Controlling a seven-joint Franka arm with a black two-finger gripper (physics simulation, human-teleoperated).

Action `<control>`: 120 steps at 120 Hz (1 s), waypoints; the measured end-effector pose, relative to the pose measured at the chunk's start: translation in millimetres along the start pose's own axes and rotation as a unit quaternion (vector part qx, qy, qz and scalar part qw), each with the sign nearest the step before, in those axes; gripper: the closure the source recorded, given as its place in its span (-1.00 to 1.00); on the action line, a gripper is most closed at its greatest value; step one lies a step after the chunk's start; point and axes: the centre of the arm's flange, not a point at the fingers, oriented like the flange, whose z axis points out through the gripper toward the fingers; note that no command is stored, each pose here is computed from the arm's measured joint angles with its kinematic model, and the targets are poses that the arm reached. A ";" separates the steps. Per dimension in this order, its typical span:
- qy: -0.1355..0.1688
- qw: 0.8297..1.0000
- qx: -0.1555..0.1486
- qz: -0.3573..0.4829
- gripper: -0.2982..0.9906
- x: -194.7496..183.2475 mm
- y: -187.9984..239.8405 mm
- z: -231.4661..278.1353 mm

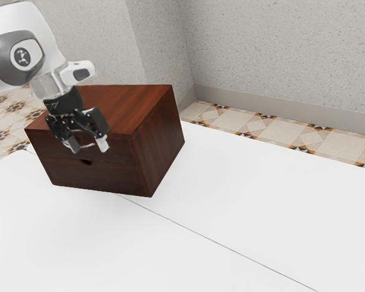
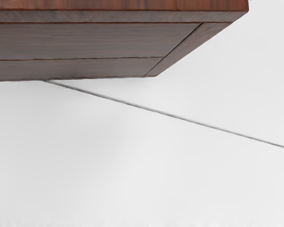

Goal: Pull the drawer handle with one arm to open the drawer

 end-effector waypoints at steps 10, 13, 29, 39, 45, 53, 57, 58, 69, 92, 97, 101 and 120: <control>0.011 1.000 -0.001 -0.004 -0.51 -9.7 -9.6 -13.7; 0.013 1.000 -0.001 -0.001 -0.51 -12.5 -8.1 -17.1; 0.008 0.997 0.001 0.072 -0.51 -20.2 66.2 -28.9; -0.010 0.996 0.000 0.093 -0.50 -28.6 106.9 -23.7; -0.016 0.998 -0.003 0.067 -0.50 -30.9 98.1 -25.4; -0.017 1.000 -0.012 -0.006 -0.50 -32.7 53.7 -33.8; -0.015 0.999 -0.012 -0.045 -0.50 -35.8 31.8 -39.4; -0.014 0.998 -0.012 -0.053 -0.50 -37.4 28.0 -41.6; -0.003 0.995 -0.006 -0.095 -0.50 -55.3 48.9 -60.7; -0.026 0.971 0.012 -0.237 -0.48 -46.1 61.3 -37.9; -0.023 0.961 0.015 -0.277 -0.48 -45.7 53.4 -39.1; -0.021 0.951 0.024 -0.308 -0.48 -45.5 46.2 -38.8; -0.003 0.880 0.030 -0.473 -0.45 -61.8 -26.6 -39.6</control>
